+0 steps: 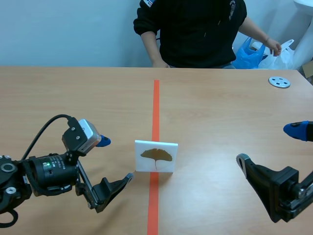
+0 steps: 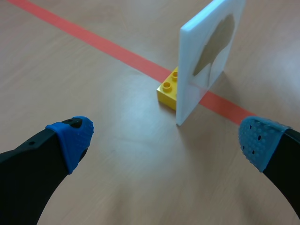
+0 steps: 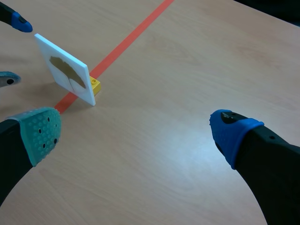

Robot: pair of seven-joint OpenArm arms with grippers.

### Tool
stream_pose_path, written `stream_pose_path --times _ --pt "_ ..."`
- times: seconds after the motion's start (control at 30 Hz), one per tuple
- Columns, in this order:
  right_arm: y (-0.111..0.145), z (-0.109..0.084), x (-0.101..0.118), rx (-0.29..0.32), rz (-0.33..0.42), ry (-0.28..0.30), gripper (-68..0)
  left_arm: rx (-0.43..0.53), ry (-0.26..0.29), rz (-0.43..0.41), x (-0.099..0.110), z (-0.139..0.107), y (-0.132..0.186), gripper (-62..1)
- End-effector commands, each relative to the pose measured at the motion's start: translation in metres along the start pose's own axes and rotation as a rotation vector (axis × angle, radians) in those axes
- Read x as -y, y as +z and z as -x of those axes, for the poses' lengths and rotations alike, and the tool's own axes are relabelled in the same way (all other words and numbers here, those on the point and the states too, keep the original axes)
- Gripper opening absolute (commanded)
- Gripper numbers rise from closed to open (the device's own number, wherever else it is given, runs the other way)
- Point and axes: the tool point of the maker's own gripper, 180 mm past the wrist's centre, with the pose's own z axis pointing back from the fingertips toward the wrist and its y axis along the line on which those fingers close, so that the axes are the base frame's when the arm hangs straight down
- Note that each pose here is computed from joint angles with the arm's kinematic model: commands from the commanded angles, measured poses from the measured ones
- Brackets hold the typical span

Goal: Sort the leaf by its shape. The table is split by an orange tape line. A compound leaf with several leaflets goes to the left side, a simple leaf with one blade goes to the right side. Return to the home posture when a red brick is placed on the table.

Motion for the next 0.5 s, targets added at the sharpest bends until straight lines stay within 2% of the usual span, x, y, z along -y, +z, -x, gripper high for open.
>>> stream_pose_path --times 0.0,0.23,0.47 --pt "-0.001 -0.01 0.004 0.034 0.01 0.009 0.4 0.059 -0.012 0.006 0.0 -0.018 -0.006 1.4" --pt "-0.001 -0.01 0.004 0.034 0.011 0.009 0.4 0.084 -0.044 0.045 0.007 -0.026 -0.028 1.4" --pt "-0.001 -0.01 0.004 0.034 0.011 0.009 0.4 0.078 -0.053 0.069 0.014 -0.022 -0.045 1.4"
